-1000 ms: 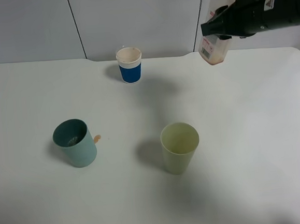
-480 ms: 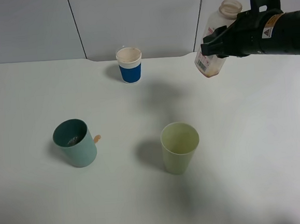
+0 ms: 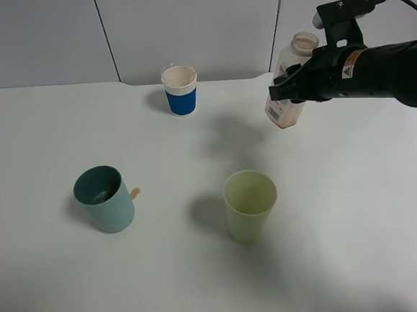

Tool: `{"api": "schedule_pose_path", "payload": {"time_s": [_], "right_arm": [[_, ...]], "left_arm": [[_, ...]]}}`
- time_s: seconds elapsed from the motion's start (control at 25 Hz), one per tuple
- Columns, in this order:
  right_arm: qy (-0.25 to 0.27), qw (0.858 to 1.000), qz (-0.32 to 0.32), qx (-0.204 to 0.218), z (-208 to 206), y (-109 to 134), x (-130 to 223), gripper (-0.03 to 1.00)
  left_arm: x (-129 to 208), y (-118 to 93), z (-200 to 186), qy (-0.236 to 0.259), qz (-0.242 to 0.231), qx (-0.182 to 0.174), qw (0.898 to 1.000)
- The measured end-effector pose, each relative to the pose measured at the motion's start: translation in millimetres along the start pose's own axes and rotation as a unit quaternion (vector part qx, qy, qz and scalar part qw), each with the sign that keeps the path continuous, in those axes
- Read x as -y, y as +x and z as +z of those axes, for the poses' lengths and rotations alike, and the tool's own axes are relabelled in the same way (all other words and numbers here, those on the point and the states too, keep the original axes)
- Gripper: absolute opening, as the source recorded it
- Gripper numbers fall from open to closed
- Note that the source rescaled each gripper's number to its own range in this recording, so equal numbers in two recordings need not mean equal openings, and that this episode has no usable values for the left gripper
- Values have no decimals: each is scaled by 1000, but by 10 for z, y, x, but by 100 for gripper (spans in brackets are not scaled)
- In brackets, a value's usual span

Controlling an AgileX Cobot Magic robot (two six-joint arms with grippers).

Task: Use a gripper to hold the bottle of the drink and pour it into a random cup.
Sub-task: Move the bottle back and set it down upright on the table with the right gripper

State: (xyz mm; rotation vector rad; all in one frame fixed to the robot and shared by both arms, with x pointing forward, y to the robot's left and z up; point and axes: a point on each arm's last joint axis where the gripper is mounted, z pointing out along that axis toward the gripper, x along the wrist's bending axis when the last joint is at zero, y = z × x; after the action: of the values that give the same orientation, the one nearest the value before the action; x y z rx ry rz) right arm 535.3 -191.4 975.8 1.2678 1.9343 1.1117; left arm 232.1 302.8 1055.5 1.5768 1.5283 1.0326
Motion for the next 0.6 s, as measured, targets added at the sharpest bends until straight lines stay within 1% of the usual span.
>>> {"api": "schedule_pose_path", "payload": {"time_s": [0.24, 0.6], "right_arm": [[-28, 1000, 8, -2, -1, 3, -51, 0], [-29, 999, 15, 5, 15, -11, -43, 0]], "left_arm": [[0, 0, 0, 0, 0, 0, 1000], [0, 0, 0, 0, 0, 0, 1000]]}}
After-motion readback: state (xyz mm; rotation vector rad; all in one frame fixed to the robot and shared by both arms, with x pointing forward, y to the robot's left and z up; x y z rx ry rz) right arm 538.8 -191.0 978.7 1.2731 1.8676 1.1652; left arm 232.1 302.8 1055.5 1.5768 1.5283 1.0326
